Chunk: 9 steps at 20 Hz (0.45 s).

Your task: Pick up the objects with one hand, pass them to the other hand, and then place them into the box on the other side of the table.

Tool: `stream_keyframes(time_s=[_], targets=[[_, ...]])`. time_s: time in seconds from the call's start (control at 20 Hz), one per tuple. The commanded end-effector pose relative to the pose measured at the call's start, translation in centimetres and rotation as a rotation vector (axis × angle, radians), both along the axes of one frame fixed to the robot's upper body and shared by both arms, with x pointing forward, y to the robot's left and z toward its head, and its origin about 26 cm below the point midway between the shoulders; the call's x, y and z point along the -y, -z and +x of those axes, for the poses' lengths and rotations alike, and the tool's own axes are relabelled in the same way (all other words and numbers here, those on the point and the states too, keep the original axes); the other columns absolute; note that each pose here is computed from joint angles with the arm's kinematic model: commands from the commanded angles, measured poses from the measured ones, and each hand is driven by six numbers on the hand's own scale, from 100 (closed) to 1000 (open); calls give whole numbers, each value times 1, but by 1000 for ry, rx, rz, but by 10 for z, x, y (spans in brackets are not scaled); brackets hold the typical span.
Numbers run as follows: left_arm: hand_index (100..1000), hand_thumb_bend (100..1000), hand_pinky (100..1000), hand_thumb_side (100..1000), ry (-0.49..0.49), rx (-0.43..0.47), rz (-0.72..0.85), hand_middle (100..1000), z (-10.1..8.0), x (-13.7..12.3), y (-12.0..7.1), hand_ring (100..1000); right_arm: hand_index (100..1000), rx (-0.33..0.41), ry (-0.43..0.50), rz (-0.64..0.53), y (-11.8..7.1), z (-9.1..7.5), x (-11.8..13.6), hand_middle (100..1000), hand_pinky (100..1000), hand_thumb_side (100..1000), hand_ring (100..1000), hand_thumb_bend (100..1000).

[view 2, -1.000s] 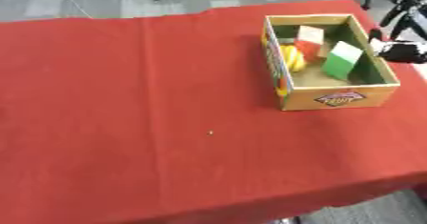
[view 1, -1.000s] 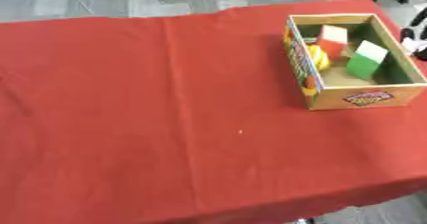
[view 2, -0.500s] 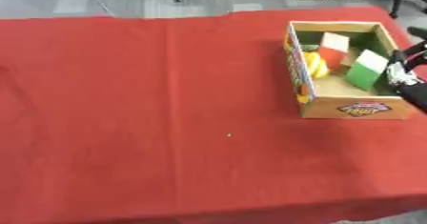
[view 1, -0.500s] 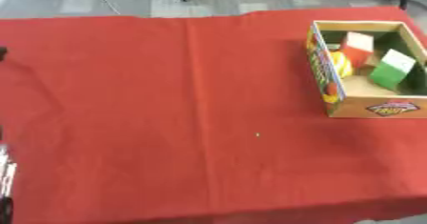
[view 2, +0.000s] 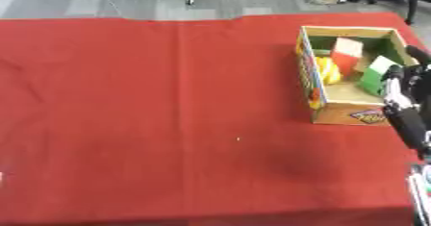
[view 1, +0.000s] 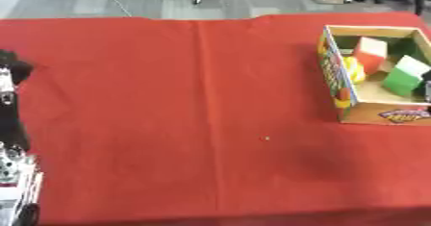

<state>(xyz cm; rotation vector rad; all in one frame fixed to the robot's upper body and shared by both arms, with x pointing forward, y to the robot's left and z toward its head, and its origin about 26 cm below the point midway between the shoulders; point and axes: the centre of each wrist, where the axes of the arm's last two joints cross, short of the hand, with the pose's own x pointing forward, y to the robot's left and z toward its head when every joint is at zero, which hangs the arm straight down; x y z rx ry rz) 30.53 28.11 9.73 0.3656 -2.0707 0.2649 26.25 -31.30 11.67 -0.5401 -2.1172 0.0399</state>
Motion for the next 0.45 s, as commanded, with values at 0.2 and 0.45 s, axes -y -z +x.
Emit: stream_keyframes(time_s=[0.2, 0.45], targets=[[654, 369, 747, 710, 10, 20, -2, 516, 0, 0, -4, 597, 875, 29, -21, 14, -10, -3, -1, 512, 657, 559, 458, 100], [654, 369, 746, 716, 21, 19, -5, 514, 0, 2, -3, 593, 875, 23, -17, 14, -9, -4, -1, 509, 656, 555, 456, 100]])
